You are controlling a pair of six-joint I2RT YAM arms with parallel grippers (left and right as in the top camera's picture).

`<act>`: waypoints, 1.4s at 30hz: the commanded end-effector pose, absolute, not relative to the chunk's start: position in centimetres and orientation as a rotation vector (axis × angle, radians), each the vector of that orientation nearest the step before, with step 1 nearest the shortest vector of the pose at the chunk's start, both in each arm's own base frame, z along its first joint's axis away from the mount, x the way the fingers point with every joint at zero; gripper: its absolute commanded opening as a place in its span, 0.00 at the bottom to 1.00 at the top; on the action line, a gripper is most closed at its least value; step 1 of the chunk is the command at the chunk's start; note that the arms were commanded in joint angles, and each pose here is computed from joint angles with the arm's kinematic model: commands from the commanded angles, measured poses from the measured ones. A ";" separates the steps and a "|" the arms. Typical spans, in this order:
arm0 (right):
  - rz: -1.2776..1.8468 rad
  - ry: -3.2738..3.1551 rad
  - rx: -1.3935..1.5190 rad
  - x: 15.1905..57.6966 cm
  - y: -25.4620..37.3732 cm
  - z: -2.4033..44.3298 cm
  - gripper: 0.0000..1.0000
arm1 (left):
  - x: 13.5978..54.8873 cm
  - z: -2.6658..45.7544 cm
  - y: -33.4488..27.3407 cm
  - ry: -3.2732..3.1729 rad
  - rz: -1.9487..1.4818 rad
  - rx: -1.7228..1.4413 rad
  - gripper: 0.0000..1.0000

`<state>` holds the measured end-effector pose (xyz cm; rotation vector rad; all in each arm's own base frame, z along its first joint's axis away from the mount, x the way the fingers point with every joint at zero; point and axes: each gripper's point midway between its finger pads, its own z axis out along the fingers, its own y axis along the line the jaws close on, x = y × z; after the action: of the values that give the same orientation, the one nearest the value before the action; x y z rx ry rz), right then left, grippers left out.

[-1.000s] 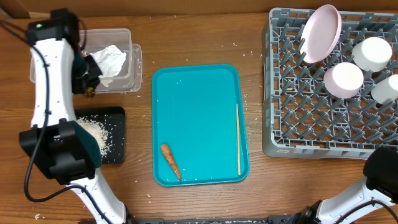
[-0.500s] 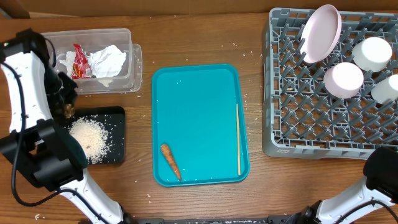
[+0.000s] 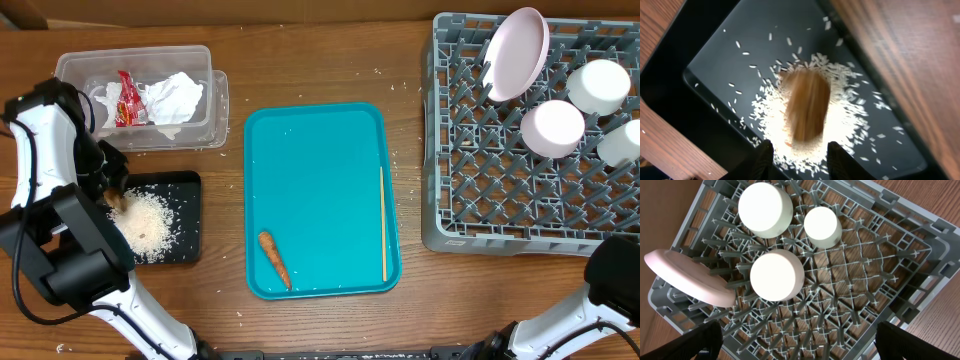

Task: Sort waste into correct bins and load items into the dishwasher
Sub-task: 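Lower the scrap onto the rice and open the left gripper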

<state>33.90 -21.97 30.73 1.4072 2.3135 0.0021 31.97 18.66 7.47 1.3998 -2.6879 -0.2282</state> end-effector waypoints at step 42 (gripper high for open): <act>0.010 2.296 1.402 33.9 -21.8 31.3 1.00 | 26.9 9.8 -12.5 -2.914 0.149 0.410 0.43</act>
<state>33.91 -21.94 30.72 1.4074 2.3142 0.0034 28.73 -11.49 11.26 0.3261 -2.9684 0.1866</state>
